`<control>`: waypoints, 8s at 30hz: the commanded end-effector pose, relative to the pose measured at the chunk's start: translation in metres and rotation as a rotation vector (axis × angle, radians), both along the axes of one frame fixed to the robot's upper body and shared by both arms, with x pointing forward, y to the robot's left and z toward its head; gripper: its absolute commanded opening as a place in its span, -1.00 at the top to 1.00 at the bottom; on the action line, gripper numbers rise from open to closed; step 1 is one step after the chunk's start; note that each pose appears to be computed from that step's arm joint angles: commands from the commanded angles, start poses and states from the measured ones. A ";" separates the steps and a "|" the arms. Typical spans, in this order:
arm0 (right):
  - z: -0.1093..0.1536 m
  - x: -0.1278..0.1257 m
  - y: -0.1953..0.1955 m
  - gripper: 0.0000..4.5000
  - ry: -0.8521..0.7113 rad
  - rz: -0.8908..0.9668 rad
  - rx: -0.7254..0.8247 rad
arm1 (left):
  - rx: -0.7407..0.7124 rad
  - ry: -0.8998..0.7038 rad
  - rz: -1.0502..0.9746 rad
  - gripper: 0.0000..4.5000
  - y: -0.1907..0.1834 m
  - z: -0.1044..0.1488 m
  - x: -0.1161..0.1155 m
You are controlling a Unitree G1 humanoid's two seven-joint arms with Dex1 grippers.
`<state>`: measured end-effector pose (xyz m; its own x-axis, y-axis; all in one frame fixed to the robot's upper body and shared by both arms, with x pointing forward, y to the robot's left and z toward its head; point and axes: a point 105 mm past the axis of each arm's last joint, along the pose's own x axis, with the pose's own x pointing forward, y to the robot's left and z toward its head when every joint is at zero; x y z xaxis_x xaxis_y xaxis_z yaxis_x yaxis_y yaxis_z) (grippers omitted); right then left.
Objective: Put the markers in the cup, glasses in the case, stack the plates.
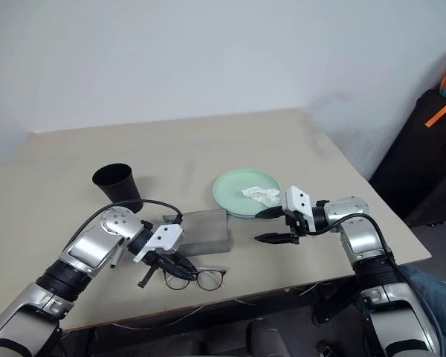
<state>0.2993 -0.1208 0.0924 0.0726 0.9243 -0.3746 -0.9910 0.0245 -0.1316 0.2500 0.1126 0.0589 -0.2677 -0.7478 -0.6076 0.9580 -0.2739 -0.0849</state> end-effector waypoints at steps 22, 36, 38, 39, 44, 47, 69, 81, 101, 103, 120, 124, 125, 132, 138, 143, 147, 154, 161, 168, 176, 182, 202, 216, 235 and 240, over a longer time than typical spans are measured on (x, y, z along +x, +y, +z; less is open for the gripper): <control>0.006 -0.002 0.005 -0.35 -0.025 0.008 0.016 | -0.236 -0.113 0.126 0.99 0.003 0.079 0.035; 0.001 0.001 0.003 -0.35 -0.025 -0.013 0.016 | -0.134 -0.307 0.190 0.99 0.004 0.060 0.075; 0.001 0.001 0.002 -0.35 -0.025 -0.016 0.015 | -0.109 -0.279 0.176 0.99 0.006 0.052 0.073; 0.001 0.000 0.002 -0.35 -0.026 -0.018 0.014 | -0.092 -0.268 0.170 0.99 0.007 0.046 0.072; 0.001 0.000 0.000 -0.35 -0.027 -0.027 0.010 | -0.025 -0.246 0.157 0.99 0.014 0.029 0.070; -0.002 0.000 -0.002 -0.35 -0.024 -0.033 0.001 | -0.031 -0.191 0.155 0.99 0.015 0.026 0.065; -0.001 0.002 0.005 -0.35 -0.037 -0.019 0.004 | 0.006 -0.042 0.231 0.71 0.024 0.008 0.060; -0.002 0.003 0.005 -0.35 -0.036 -0.022 -0.001 | -0.070 -0.131 0.248 0.13 0.016 0.026 0.074; -0.001 0.004 0.007 -0.35 -0.040 -0.012 -0.001 | -0.266 -0.412 0.398 0.87 0.006 0.082 0.120; -0.002 0.004 0.007 -0.35 -0.040 -0.013 -0.001 | -0.263 -0.443 0.417 0.99 0.007 0.081 0.125; 0.004 0.006 0.007 -0.35 -0.054 -0.014 0.010 | -0.081 -0.353 0.285 0.99 0.014 0.033 0.104; 0.004 0.007 0.007 -0.35 -0.054 -0.015 0.009 | -0.120 -0.286 0.269 0.99 0.015 0.040 0.094; 0.003 0.007 0.007 -0.35 -0.054 -0.016 0.009 | -0.124 -0.266 0.253 0.99 0.015 0.040 0.089; 0.004 0.009 0.008 -0.35 -0.056 -0.017 0.010 | -0.117 -0.188 0.196 0.99 0.016 0.035 0.060; 0.003 0.009 0.008 -0.35 -0.056 -0.015 0.009 | -0.042 -0.203 0.189 0.99 0.021 0.019 0.049; 0.002 0.009 0.010 -0.35 -0.056 -0.010 0.010 | -0.045 -0.245 0.252 0.99 0.025 0.017 0.054; 0.002 0.009 0.010 -0.35 -0.056 -0.005 0.010 | -0.100 -0.283 0.330 0.99 0.029 0.028 0.058; 0.002 0.010 0.012 -0.35 -0.057 0.002 0.014 | -0.221 -0.469 0.543 0.99 0.048 0.061 0.066; 0.002 0.013 0.009 -0.35 -0.056 0.000 0.010 | -0.298 -0.539 0.854 0.99 0.080 0.072 0.052; 0.004 0.019 0.011 -0.35 -0.059 0.016 0.015 | -0.213 -0.538 1.149 0.99 0.116 0.057 0.037; 0.001 0.019 0.018 -0.35 -0.045 0.056 0.016 | -0.070 -0.445 1.415 0.01 0.143 0.043 0.025; -0.002 0.017 0.022 -0.35 -0.041 0.063 0.020 | 0.031 -0.381 1.545 -0.26 0.152 0.035 0.031; -0.007 0.016 0.017 -0.35 -0.062 -0.002 0.034 | 0.216 -0.241 1.564 -0.26 0.146 0.007 0.047; -0.007 0.018 0.018 -0.35 -0.070 -0.008 0.029 | 0.191 -0.229 1.559 0.73 0.141 0.008 0.048; -0.006 0.023 0.021 -0.35 -0.088 -0.015 0.025 | -0.430 -0.462 1.006 0.73 0.051 0.114 0.064; -0.006 0.024 0.022 -0.35 -0.095 -0.019 0.030 | -0.637 -0.664 1.167 0.73 0.068 0.162 0.103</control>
